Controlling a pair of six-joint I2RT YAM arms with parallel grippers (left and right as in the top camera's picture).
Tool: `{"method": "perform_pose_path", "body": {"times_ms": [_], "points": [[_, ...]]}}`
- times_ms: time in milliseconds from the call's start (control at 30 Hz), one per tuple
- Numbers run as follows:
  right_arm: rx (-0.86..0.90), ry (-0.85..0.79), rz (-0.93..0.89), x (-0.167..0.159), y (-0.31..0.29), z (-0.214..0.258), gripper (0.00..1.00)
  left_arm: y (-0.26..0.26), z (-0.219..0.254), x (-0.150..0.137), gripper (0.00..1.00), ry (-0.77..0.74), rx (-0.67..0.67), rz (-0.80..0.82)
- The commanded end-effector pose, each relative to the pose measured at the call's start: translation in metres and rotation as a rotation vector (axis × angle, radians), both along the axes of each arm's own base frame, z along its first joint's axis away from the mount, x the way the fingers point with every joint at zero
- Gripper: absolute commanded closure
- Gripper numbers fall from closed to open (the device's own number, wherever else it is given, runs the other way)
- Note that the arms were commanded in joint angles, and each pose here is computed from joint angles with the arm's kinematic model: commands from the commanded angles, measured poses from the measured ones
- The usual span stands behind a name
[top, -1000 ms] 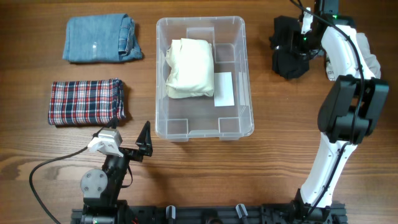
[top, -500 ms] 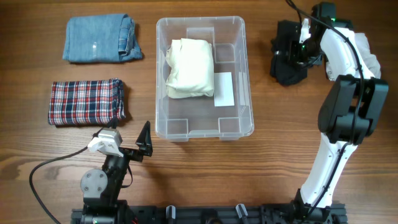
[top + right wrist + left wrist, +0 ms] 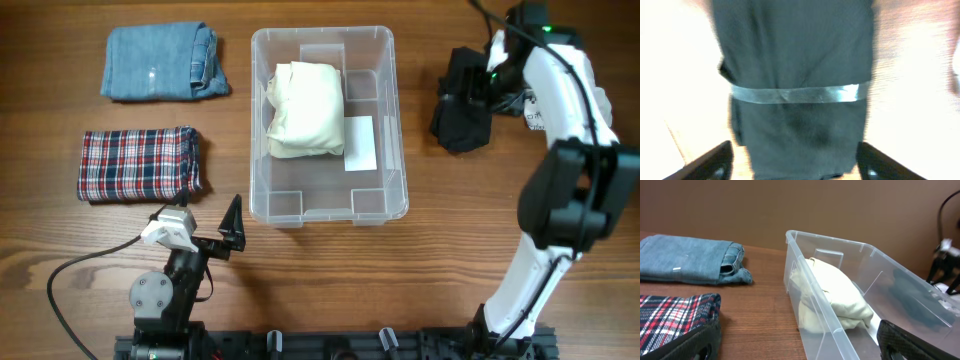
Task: Pack container
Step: 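Move the right gripper over the black folded garment, then grasp the black garment from its right side with the right gripper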
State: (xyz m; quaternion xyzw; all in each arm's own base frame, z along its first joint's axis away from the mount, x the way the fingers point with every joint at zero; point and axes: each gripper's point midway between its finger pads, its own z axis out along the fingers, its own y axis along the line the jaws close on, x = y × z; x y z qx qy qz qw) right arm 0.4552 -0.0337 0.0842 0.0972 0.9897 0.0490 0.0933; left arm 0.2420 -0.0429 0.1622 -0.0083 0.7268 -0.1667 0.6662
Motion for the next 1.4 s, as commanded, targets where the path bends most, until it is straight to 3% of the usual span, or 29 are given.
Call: {"method": "perform_pose_path", "body": {"times_ms": [0, 233, 367, 533, 1367], "points": [[-0.041, -0.113, -0.025, 0.004, -0.024, 0.042, 0.11, 0.003, -0.002, 0.000, 0.00, 0.000, 0.016, 0.013], [0.137, -0.111, 0.040, 0.002, -0.034, 0.009, 0.11, 0.003, -0.002, 0.000, 0.00, 0.000, 0.016, 0.013], [0.152, -0.112, 0.002, 0.001, -0.050, -0.002, 0.09, 0.003, -0.002, 0.000, 0.00, 0.000, 0.016, 0.013], [0.280, -0.138, 0.063, 0.003, -0.035, -0.013, 0.06, 0.003, -0.002, 0.000, 0.00, 0.000, 0.016, 0.013], [0.491, -0.139, 0.080, 0.020, -0.010, -0.071, 0.03, 0.003, -0.002, 0.000, 0.00, 0.000, 0.016, 0.013]]}}
